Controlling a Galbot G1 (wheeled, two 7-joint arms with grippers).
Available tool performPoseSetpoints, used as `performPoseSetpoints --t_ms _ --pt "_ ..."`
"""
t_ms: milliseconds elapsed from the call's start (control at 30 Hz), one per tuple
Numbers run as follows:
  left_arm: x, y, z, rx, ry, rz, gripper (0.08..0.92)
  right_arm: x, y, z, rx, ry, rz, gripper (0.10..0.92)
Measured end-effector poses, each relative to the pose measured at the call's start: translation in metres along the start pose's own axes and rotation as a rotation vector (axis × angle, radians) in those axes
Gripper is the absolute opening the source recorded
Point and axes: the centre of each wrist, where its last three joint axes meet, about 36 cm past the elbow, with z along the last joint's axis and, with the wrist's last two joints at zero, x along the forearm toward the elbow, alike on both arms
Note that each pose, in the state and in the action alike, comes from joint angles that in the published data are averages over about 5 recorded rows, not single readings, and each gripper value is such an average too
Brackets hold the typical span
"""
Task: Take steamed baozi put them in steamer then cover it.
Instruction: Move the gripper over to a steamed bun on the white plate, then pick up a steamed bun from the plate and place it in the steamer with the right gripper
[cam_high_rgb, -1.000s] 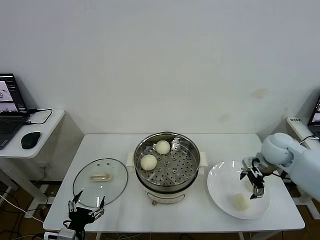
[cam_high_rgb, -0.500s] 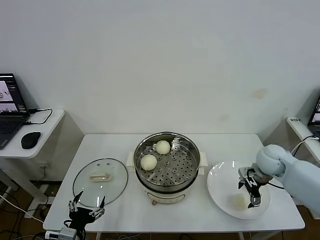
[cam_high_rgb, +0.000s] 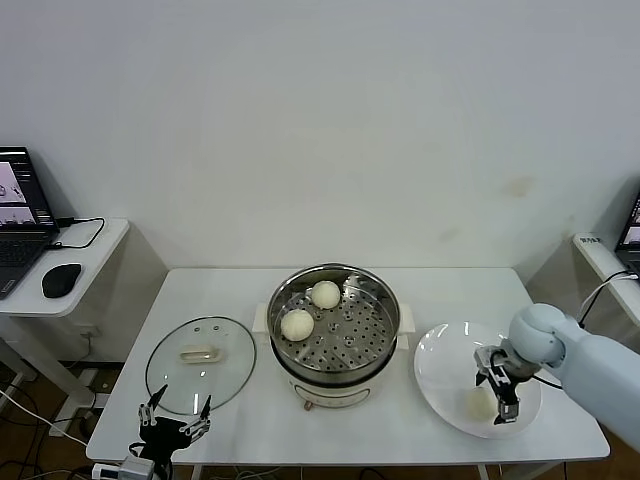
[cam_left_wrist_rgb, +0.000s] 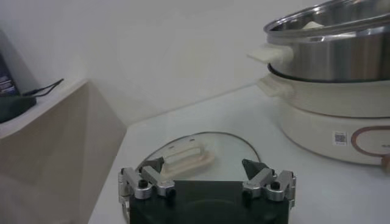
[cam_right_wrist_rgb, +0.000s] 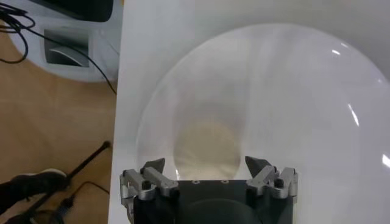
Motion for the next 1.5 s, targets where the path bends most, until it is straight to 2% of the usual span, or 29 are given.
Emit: performPoseSetpoints --t_ms 433,500,700,967,1200,1500 --pt "0.000 -0.001 0.001 0.002 0.002 0.000 0.823 -0.005 0.000 -0.001 -0.015 -0.002 0.027 0.822" --pt "0.000 -0.001 0.001 0.002 0.001 -0.001 0.823 -0.005 0.000 0.000 -0.016 -0.003 0.029 0.803" --pt "-0.001 -0.001 0.000 0.004 0.000 0.001 0.823 -0.002 0.000 0.001 -0.021 -0.007 0.037 0.680" --pt "-0.002 -0.002 0.000 0.004 -0.002 0.004 0.823 0.012 -0.002 0.005 -0.033 -0.013 0.050 0.662" --pt "-0.005 -0.004 -0.003 0.012 -0.015 0.000 0.823 0.052 -0.017 0.010 -0.051 -0.044 0.095 0.662" --pt "-0.010 -0.008 -0.004 0.032 -0.034 -0.016 0.823 0.138 -0.062 -0.005 -0.046 -0.147 0.189 0.662"
